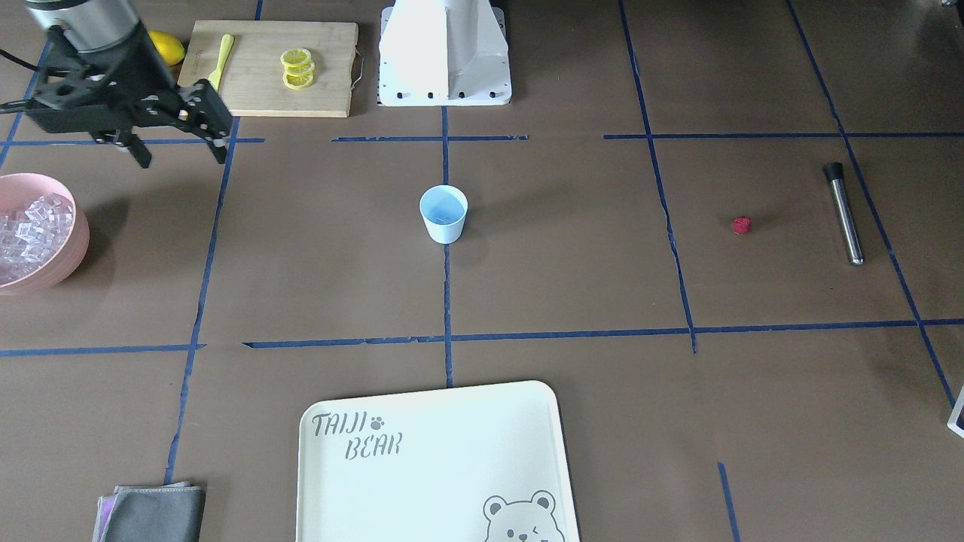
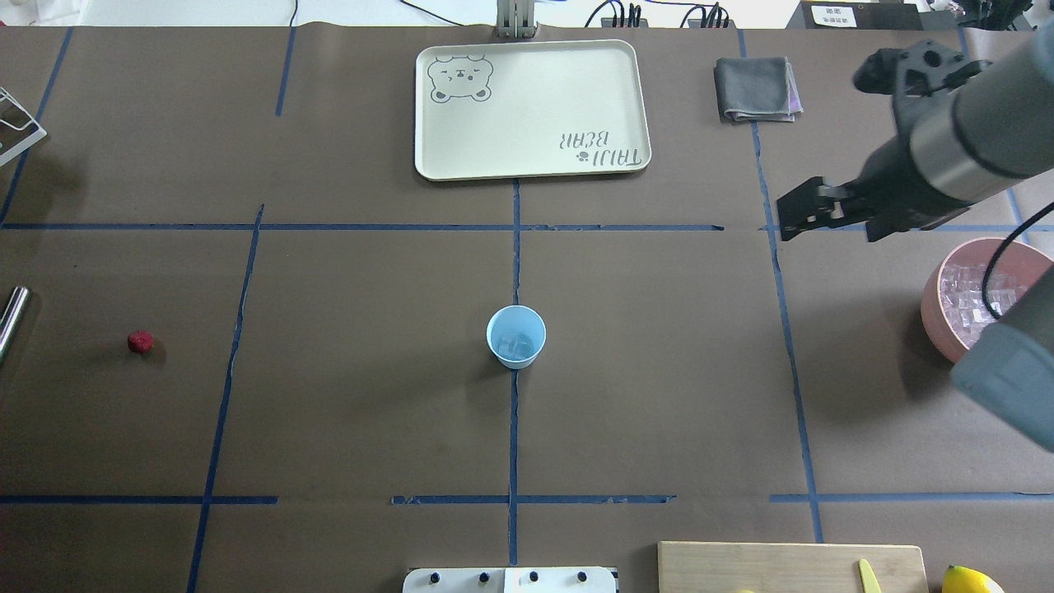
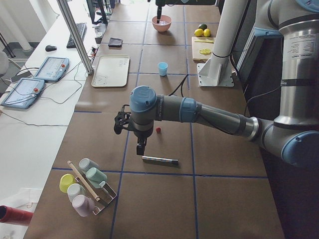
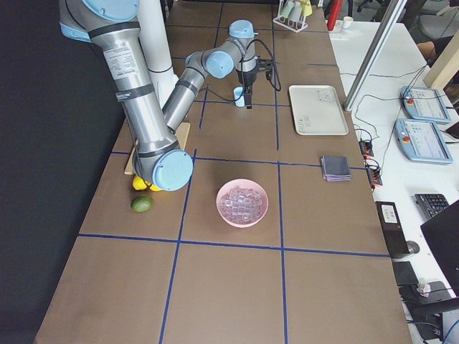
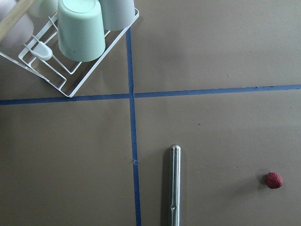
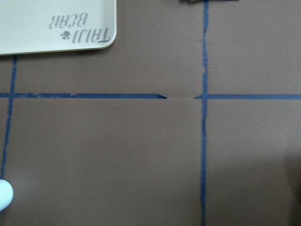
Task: Mash ice and strawberries in cup
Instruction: 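Release the cube into the cup and move the right gripper back to the bowl, then lower the right gripper into the pink bowl and grasp a third ice cube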
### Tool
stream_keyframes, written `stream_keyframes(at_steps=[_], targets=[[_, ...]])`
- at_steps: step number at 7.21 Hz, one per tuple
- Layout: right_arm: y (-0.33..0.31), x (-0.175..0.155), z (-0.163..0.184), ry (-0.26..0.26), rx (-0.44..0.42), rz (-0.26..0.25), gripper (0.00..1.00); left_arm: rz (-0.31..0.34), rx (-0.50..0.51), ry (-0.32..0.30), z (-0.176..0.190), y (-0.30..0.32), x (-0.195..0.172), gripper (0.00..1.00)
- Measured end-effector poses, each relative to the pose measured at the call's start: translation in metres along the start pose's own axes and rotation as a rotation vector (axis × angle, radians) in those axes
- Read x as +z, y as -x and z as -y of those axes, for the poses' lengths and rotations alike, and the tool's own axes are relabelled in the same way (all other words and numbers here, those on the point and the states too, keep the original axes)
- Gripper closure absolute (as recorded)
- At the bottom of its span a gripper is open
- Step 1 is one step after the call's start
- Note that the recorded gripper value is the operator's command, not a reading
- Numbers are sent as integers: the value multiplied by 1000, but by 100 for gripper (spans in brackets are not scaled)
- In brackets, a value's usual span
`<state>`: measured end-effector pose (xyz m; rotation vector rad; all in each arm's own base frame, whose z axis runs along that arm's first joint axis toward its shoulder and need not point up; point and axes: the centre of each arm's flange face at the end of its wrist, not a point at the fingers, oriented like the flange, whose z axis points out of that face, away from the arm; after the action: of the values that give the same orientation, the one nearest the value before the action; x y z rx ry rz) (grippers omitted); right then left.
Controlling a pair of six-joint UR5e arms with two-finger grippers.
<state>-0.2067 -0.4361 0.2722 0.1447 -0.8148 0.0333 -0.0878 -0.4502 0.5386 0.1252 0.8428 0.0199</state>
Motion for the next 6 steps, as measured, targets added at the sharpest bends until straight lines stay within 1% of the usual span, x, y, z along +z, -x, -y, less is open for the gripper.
stream_keyframes(at_steps=[1,2,3,5,6], targets=[[-57,-6,4,10,-40,-12,1,0,1,-1,0,-1,-1,0],[-109,-4,5,22,-74,-22,1,0,2,-2,0,-1,-1,0],[-150,6,5,35,-95,-26,1,0,3,-3,0,-2,-2,0],[-210,46,1,41,-113,-10,1,0,6,-5,-1,-3,-3,0],[-230,64,0,48,-103,-9,2,0,7,-7,-1,-3,-3,0]])
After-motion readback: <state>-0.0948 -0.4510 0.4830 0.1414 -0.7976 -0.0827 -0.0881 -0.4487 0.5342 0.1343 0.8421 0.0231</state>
